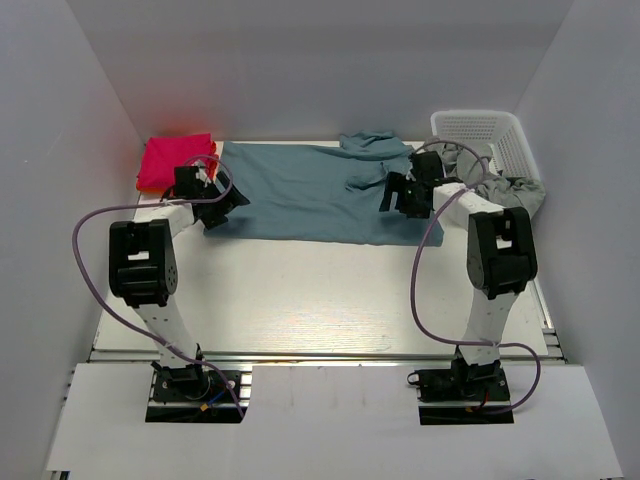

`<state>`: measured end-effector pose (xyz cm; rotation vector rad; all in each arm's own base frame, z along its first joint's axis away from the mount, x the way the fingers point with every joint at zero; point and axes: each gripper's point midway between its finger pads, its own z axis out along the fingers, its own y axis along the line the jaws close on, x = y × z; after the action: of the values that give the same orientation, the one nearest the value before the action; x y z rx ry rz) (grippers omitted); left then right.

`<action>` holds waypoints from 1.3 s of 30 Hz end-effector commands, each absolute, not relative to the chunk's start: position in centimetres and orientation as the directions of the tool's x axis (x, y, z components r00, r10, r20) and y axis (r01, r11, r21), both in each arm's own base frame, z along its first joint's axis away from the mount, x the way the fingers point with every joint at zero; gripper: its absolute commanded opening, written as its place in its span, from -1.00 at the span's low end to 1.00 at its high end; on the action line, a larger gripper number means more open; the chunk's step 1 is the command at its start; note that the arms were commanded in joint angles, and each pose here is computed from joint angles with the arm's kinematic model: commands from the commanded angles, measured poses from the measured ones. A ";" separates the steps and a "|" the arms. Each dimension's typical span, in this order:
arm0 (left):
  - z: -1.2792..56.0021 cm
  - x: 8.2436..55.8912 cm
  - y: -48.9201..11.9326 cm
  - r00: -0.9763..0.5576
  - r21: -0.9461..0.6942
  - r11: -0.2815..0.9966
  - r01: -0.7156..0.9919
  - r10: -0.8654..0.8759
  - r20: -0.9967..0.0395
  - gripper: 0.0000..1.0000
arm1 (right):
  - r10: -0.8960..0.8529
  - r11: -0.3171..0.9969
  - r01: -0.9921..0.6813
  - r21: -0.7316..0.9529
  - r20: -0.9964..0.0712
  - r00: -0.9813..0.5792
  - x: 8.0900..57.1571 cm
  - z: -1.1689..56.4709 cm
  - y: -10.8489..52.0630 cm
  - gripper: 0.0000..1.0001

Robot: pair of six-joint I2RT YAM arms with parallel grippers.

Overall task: Fold and stack the t-shirts
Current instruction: Fold the flattened tshirt in 1/3 of the way

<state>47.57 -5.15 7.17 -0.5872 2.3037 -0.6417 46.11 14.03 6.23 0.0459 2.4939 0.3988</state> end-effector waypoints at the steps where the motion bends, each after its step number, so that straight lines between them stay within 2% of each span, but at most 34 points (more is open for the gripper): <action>1: 5.1 45.4 -5.2 -0.724 -0.549 0.800 -0.243 -0.526 -0.446 0.99 | 0.237 0.953 0.110 0.281 -0.471 -0.850 44.0 3.2 12.1 0.81; 6: 1.9 41.1 -4.5 -0.769 -0.478 0.817 -0.323 -0.520 -0.371 0.99 | 0.292 0.940 0.205 0.274 -0.331 -0.897 38.9 0.7 10.4 0.81; 9: 0.9 37.4 -3.8 -0.787 -0.445 0.816 -0.368 -0.529 -0.319 0.99 | 0.264 0.933 0.191 0.305 -0.219 -0.939 33.6 -0.9 11.0 0.81; 10: -0.2 34.8 -4.0 -0.804 -0.426 0.814 -0.395 -0.530 -0.268 0.99 | 0.249 0.935 0.176 0.309 -0.215 -0.944 32.0 -0.6 11.2 0.81; 15: -0.3 27.6 -3.0 -0.781 -0.309 0.804 -0.508 -0.582 -0.229 0.99 | 0.264 0.925 0.214 0.314 -0.126 -0.956 24.3 -1.5 10.8 0.81; 16: -0.9 25.5 -2.7 -0.778 -0.270 0.800 -0.535 -0.591 -0.212 0.99 | 0.267 0.918 0.192 0.346 -0.183 -0.946 24.2 0.4 11.1 0.81; 17: 0.3 24.5 -2.5 -0.760 -0.274 0.792 -0.545 -0.605 -0.236 0.99 | 0.258 0.927 0.213 0.309 -0.112 -0.960 20.8 -0.5 10.5 0.81; 19: 0.8 22.4 -2.1 -0.748 -0.243 0.786 -0.568 -0.617 -0.245 0.99 | 0.261 0.933 0.179 0.311 -0.245 -0.934 20.8 2.3 9.8 0.81; 20: 1.2 21.3 -1.9 -0.731 -0.231 0.768 -0.597 -0.639 -0.238 0.99 | 0.250 0.937 0.169 0.307 -0.247 -0.936 19.8 2.4 9.7 0.81; 21: 3.3 21.8 -1.7 -0.702 -0.270 0.770 -0.578 -0.638 -0.316 0.99 | 0.238 0.937 0.147 0.317 -0.271 -0.933 19.7 3.0 9.8 0.81; 22: 3.7 21.6 -1.3 -0.677 -0.272 0.760 -0.590 -0.649 -0.346 0.99 | 0.228 0.928 0.091 0.363 -0.357 -0.906 20.2 5.0 10.3 0.81; 25: 7.4 23.0 -1.0 -0.587 -0.362 0.747 -0.557 -0.663 -0.465 0.99 | 0.144 0.888 -0.091 0.451 -0.461 -0.876 21.3 8.2 12.9 0.81; 29: 11.4 25.6 -0.6 -0.497 -0.434 0.751 -0.497 -0.657 -0.567 0.99 | 0.056 0.807 -0.297 0.511 -0.566 -0.822 23.0 11.5 16.6 0.81; 31: 12.8 26.7 -0.2 -0.475 -0.432 0.757 -0.491 -0.648 -0.595 0.99 | 0.015 0.790 -0.334 0.514 -0.561 -0.828 23.4 11.1 17.9 0.81; 32: 13.1 27.0 -0.1 -0.476 -0.431 0.757 -0.491 -0.648 -0.595 0.99 | 0.020 0.778 -0.363 0.512 -0.599 -0.801 24.6 11.9 18.5 0.81; 33: 13.1 27.5 0.1 -0.479 -0.421 0.756 -0.502 -0.648 -0.592 0.99 | 0.006 0.778 -0.354 0.520 -0.568 -0.823 24.7 10.7 19.2 0.81; 35: 12.8 27.9 -0.1 -0.496 -0.415 0.762 -0.497 -0.642 -0.584 0.99 | 0.012 0.754 -0.410 0.513 -0.635 -0.773 26.6 11.7 20.5 0.81; 36: 12.6 28.2 -0.2 -0.502 -0.419 0.763 -0.493 -0.643 -0.579 0.99 | 0.010 0.760 -0.390 0.520 -0.609 -0.793 27.1 10.4 20.9 0.81; 37: 11.9 28.2 -0.4 -0.521 -0.412 0.762 -0.499 -0.644 -0.560 0.99 | 0.015 0.748 -0.420 0.514 -0.646 -0.763 28.3 11.4 21.7 0.81; 39: 11.6 28.4 -0.5 -0.530 -0.415 0.763 -0.496 -0.645 -0.551 0.99 | 0.005 0.769 -0.389 0.508 -0.612 -0.791 29.4 9.5 22.1 0.81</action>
<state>27.72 -0.51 11.10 -0.8550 2.2540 -0.2576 25.52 19.89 7.61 -0.2300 2.4936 0.8237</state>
